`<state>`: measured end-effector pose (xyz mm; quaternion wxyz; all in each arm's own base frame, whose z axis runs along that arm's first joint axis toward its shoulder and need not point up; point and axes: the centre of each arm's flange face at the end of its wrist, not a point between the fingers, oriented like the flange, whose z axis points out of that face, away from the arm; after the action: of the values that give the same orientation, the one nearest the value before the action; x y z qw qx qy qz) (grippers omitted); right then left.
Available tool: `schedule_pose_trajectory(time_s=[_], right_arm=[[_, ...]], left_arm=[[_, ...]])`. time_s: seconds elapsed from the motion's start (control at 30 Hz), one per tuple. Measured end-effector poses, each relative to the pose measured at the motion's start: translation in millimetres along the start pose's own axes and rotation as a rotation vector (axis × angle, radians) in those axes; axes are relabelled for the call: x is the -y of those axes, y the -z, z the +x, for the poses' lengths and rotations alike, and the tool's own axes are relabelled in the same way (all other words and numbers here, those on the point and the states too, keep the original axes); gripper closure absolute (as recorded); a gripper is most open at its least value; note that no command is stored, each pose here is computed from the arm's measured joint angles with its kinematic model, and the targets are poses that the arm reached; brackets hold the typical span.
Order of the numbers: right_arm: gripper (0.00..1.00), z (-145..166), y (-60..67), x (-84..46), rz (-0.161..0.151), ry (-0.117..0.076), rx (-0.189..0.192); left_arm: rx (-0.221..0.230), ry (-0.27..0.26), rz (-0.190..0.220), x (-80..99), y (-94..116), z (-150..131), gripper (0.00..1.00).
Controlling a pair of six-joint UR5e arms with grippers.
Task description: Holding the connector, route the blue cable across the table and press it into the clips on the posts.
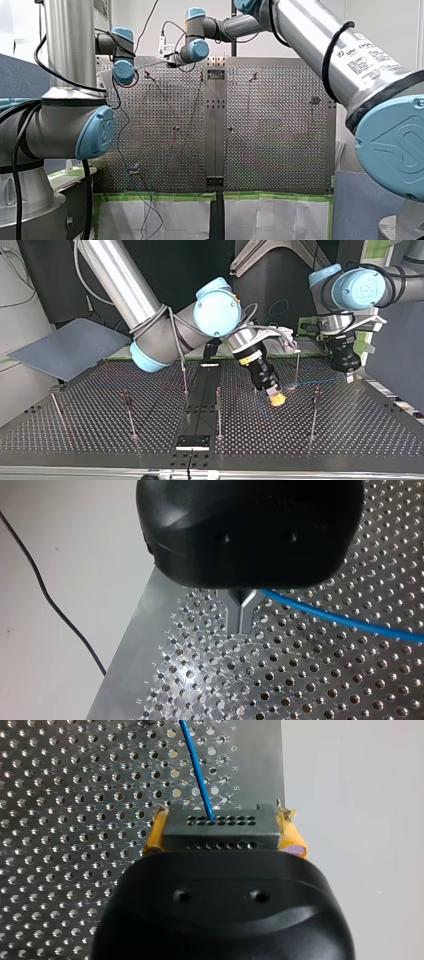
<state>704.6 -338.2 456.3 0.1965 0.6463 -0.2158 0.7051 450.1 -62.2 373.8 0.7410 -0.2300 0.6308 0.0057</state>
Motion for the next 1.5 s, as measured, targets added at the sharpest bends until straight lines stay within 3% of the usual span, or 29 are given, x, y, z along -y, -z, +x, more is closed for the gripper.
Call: schedule_pose_trajectory(time_s=[0.43,0.8,0.97,1.2,1.5], right_arm=[[1.0,-23,-5.3,-1.9,-0.021,-0.013,0.028],[1.0,-31,-10.7,-17.0,-0.038,-0.012,0.034],[1.0,-33,-12.5,-25.5,-0.045,-0.012,0.034],[1.0,-33,-13.7,-33.4,-0.053,-0.011,0.033],[1.0,-33,-14.8,-36.3,-0.046,-0.004,0.032]], left_arm=[[0.016,0.074,0.095,0.5,-24,19,1.0],[0.11,0.115,0.185,10.7,-56,3,1.0],[0.121,0.131,0.183,6.7,-75,5,1.0],[0.108,0.114,0.151,-8.2,-84,11,1.0],[0.092,0.103,0.206,0.6,-83,16,1.0]])
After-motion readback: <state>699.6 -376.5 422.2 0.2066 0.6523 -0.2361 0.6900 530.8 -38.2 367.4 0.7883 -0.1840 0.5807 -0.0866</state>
